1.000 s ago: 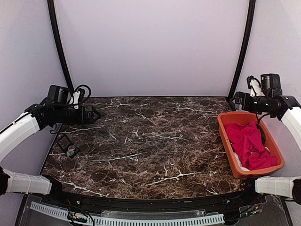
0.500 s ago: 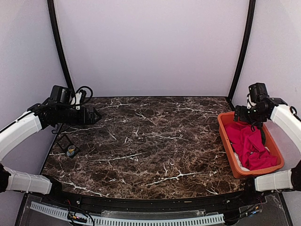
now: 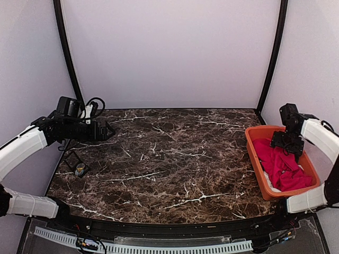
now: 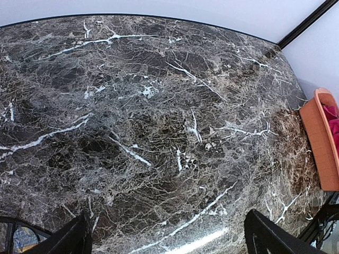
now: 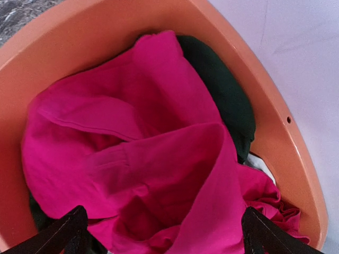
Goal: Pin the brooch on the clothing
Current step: Pick up the crumpled clothing from the bin, then place the crumpled clothing at the center of the board.
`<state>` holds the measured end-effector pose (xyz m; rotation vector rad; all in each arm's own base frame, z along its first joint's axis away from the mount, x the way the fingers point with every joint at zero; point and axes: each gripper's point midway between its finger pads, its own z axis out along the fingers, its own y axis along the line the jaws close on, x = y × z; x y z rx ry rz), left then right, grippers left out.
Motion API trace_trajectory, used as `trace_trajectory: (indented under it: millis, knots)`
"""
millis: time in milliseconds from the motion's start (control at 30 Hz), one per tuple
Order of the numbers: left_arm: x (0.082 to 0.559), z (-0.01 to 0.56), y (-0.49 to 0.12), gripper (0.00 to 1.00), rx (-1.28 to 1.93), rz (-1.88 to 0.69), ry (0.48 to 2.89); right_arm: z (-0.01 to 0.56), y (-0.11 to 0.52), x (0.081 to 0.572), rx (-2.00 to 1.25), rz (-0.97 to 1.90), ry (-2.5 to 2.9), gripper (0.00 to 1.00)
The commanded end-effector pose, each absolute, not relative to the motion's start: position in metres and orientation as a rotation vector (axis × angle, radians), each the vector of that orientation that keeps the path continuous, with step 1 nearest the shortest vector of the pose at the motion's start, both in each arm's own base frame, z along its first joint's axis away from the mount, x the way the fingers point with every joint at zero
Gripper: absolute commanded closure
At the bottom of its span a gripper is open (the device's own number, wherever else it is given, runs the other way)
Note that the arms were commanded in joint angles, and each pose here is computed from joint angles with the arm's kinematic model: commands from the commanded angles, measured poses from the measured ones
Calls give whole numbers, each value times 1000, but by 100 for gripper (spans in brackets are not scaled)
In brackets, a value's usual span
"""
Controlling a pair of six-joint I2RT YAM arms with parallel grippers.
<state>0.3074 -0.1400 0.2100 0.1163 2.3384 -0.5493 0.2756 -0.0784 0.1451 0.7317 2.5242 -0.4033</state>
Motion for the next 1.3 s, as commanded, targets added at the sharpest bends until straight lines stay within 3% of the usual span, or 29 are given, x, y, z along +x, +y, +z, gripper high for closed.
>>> trace_trajectory:
  millis: [0,67,100,167,233,267,433,600,800,933,967,1033,1067,1133,1167,1200,1267]
  knots:
    - [301,212,-143,0,148,-575,2322,128,-93,259,878,-449,2539,2]
    - [300,213,-143,0,150,-579,2318,123,-93,258,898,-414,2546,5]
    - [300,214,-144,0,151,-582,2316,121,-93,258,904,-402,2548,17]
    - [299,215,-144,0,152,-587,2312,124,-92,258,911,-380,2533,49]
    - [298,216,-144,0,154,-590,2307,133,-90,260,913,-343,2497,88]
    - [298,217,-144,0,155,-593,2302,140,-88,262,910,-322,2475,100]
    - [298,218,-145,0,152,-607,2295,198,-69,284,821,-98,2342,100]
    - [299,225,-147,0,154,-621,2274,323,2,332,440,280,2091,100]
    - [301,240,-140,0,139,-574,2234,428,180,360,-189,623,1977,100]
    - [299,262,-115,0,59,-445,2164,422,318,339,-601,770,1965,100]
    - [300,265,-105,0,20,-394,2146,414,344,330,-683,787,1972,95]
    - [296,276,-92,0,-30,-339,2105,396,377,321,-777,790,2007,58]
    - [293,280,-87,0,-45,-327,2088,389,385,320,-796,783,2025,45]
    - [290,285,-80,0,-70,-297,2070,375,387,322,-793,763,2052,28]
    - [288,284,-78,0,-76,-285,2073,372,383,323,-780,745,2053,11]
    - [287,285,-77,0,-78,-282,2069,370,378,322,-769,735,2048,3]
    - [287,282,-76,0,-79,-279,2082,369,367,315,-765,735,2032,1]
